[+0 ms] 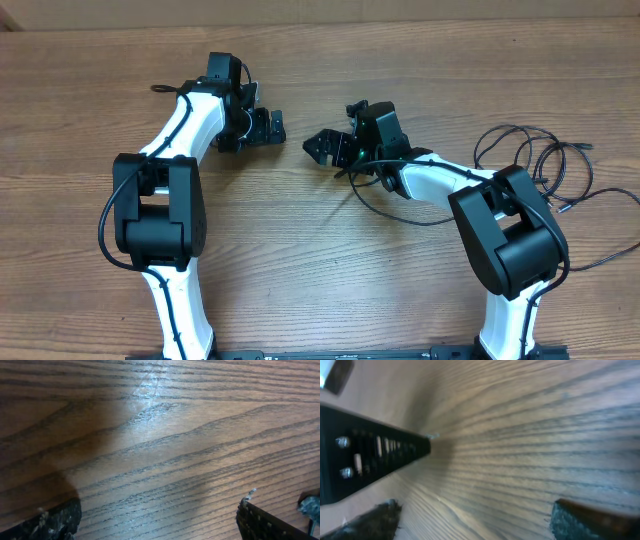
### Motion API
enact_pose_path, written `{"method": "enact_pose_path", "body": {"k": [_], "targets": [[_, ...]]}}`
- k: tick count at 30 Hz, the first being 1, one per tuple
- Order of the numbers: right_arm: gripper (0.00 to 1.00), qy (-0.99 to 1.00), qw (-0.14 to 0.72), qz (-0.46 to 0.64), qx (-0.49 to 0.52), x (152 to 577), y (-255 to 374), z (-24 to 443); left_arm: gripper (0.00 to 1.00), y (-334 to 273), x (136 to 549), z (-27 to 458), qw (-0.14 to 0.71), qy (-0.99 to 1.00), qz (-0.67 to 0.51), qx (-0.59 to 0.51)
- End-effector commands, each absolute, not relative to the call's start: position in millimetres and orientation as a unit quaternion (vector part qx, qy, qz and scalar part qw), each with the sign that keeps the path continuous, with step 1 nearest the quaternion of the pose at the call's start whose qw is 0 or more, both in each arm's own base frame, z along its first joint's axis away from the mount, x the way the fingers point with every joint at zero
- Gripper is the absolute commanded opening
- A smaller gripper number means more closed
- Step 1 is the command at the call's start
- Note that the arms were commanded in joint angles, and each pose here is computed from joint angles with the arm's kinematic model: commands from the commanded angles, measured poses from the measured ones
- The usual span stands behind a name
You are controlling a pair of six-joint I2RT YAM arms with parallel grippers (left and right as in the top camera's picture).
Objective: Untangle cables
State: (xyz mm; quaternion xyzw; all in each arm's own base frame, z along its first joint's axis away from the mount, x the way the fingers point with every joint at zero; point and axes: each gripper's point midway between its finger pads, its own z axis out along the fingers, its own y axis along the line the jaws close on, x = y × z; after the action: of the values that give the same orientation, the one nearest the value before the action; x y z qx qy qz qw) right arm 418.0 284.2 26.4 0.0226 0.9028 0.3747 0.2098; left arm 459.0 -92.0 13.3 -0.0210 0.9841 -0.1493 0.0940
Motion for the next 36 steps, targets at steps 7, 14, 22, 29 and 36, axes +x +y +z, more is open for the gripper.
{"method": "enact_pose_path", "body": {"k": [7,14,22,29,36], "targets": [[0.04,0.934,0.195,0.296,0.046,401,273,-19,1.0,-96,430,-36,0.028,0.989,-0.143,-0.019],[0.04,0.944,0.221,0.235,0.062,404,260,-28,1.0,-96,430,-36,0.028,0.989,-0.143,-0.019],[0.04,0.938,0.165,0.22,0.21,410,207,-41,1.0,-96,430,-36,0.028,0.989,-0.143,-0.019],[0.04,0.923,0.096,0.241,0.285,408,156,-47,1.0,-96,430,-36,0.028,0.989,-0.143,-0.019],[0.04,0.893,0.046,0.257,0.367,404,95,-50,0.99,-96,430,-36,0.028,0.989,-0.143,-0.019]]}}
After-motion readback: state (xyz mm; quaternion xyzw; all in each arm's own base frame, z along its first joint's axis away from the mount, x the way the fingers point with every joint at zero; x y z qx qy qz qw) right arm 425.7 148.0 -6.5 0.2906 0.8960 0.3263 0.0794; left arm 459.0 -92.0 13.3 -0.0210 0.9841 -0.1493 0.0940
